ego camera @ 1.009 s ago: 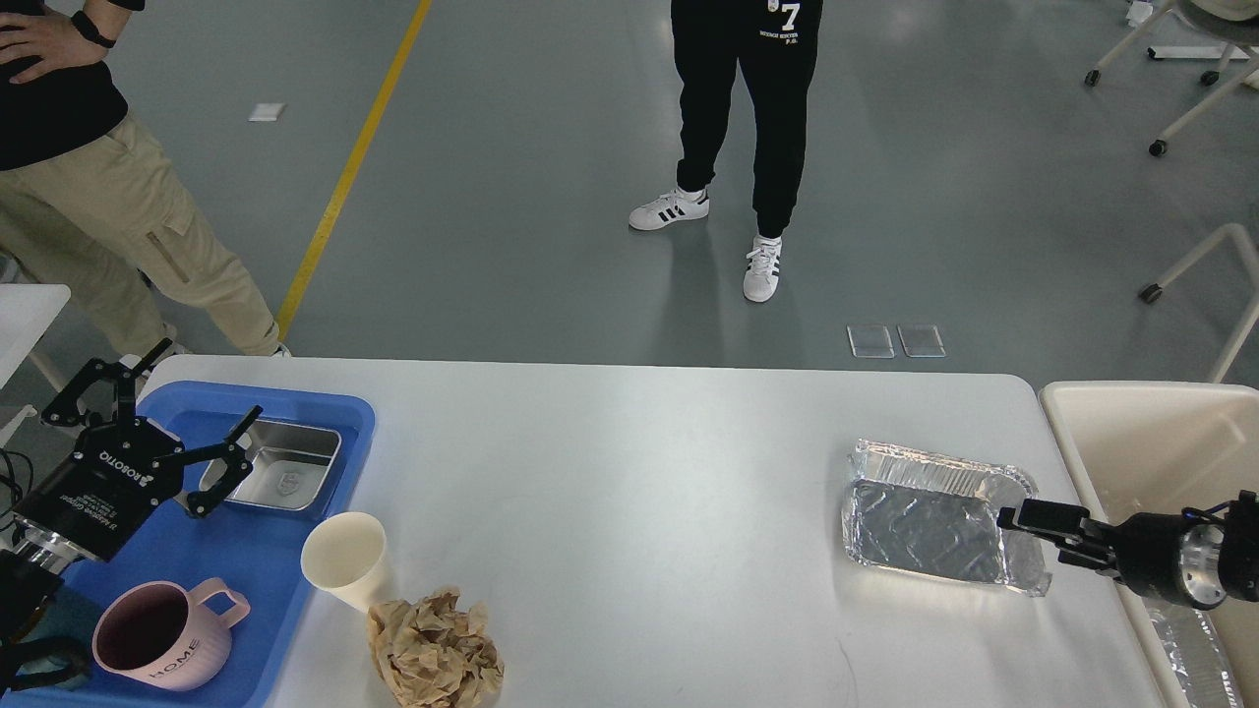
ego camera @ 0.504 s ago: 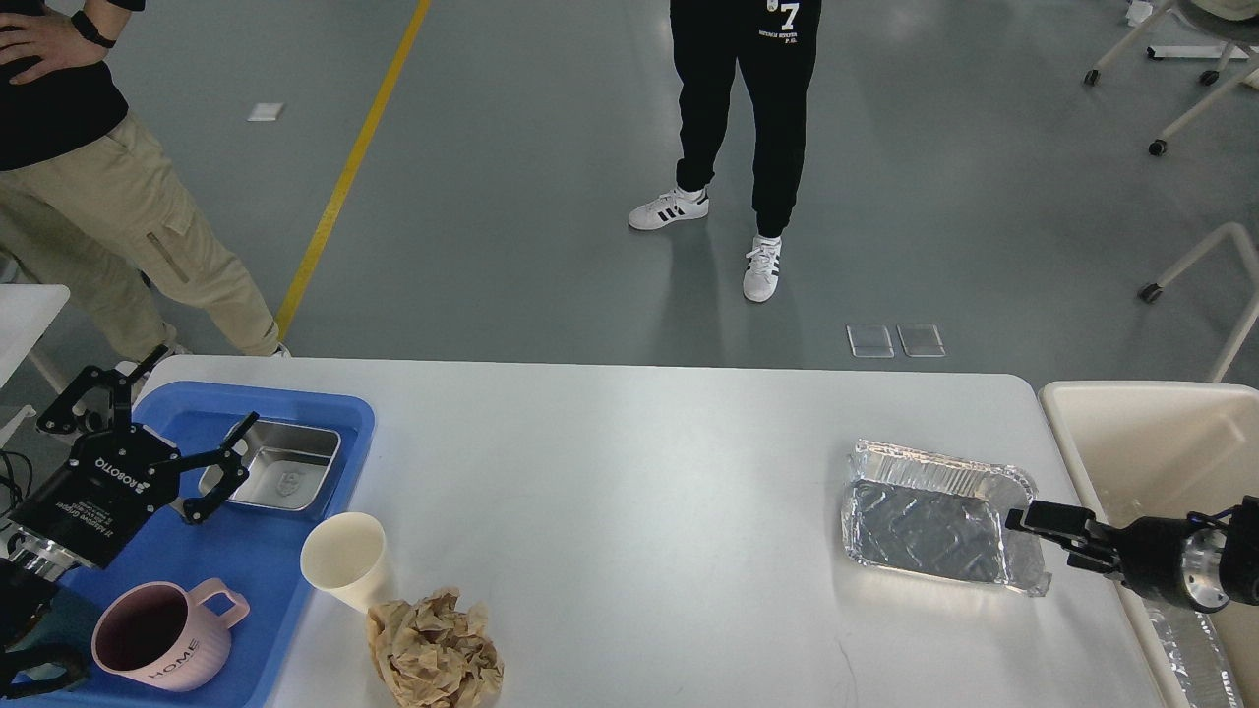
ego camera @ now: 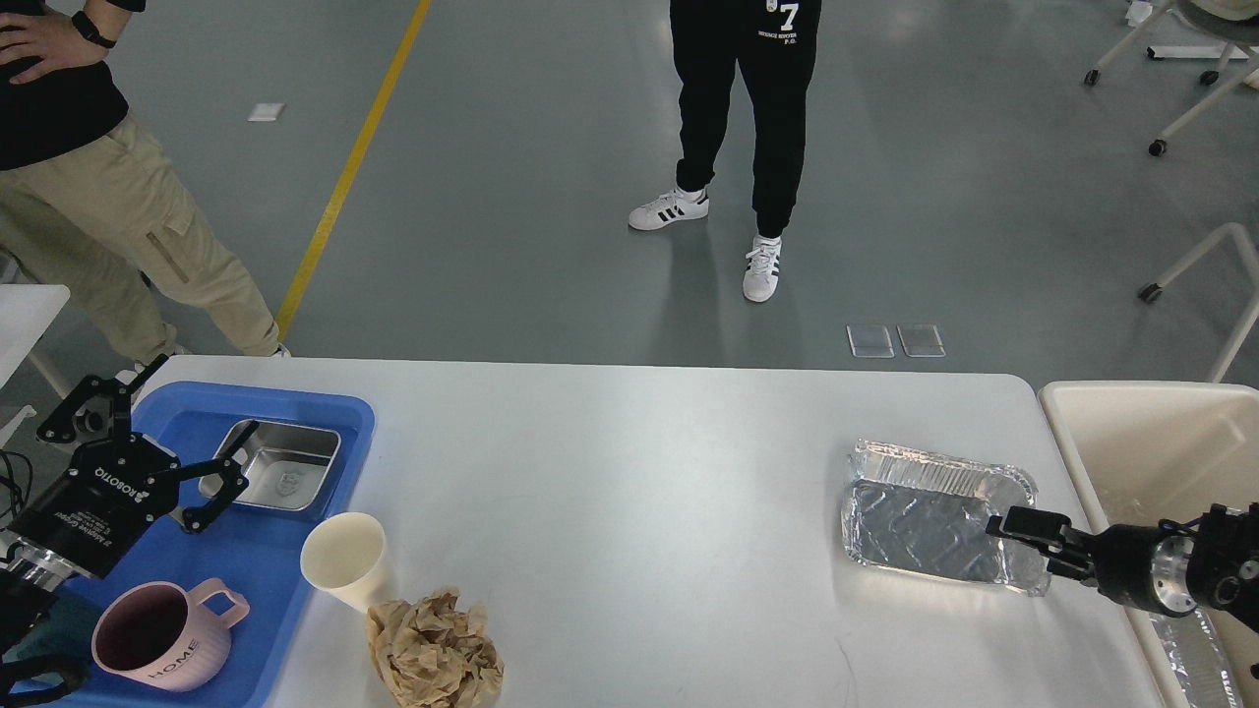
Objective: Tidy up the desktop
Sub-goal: 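Reach the right gripper to the near edge of the foil tray, then grasp the foil tray edge with the right gripper and drag it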
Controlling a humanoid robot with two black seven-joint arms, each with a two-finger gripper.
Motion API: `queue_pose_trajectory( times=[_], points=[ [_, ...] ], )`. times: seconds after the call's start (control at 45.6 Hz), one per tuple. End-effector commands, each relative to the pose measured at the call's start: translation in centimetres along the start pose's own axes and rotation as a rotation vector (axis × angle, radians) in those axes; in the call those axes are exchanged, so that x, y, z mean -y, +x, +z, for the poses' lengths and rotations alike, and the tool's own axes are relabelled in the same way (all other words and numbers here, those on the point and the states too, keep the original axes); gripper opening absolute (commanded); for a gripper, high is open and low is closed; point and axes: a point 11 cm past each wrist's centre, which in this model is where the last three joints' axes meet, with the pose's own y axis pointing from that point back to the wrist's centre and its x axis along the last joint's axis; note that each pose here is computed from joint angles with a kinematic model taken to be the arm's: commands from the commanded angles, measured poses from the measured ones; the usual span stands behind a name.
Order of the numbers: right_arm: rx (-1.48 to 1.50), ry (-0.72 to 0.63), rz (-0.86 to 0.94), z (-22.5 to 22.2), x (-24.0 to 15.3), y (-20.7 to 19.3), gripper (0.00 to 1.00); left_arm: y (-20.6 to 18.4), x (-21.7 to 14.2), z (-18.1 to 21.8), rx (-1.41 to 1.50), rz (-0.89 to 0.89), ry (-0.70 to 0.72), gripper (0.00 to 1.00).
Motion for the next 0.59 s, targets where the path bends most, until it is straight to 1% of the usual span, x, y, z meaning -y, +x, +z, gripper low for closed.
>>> queue_pose_trajectory(
  times=[0.0,0.153,0.57],
  points=[
    [0.002,0.008,-0.001,-0.3,0.5,-0.2,1.0,0.0,0.0,0.0,0.0,0.0,0.0,0.97],
    [-0.001,0.058,-0.002,-1.1,0.8,-0.5,1.0,0.0,0.0,-0.1,-0.003,0.0,0.0,0.97],
    [-0.101,0.039,0.001,-1.2,2.5,-2.4,1.0,0.2,-0.9,0.3,-0.002,-0.002,-0.019,0.97]
  ],
)
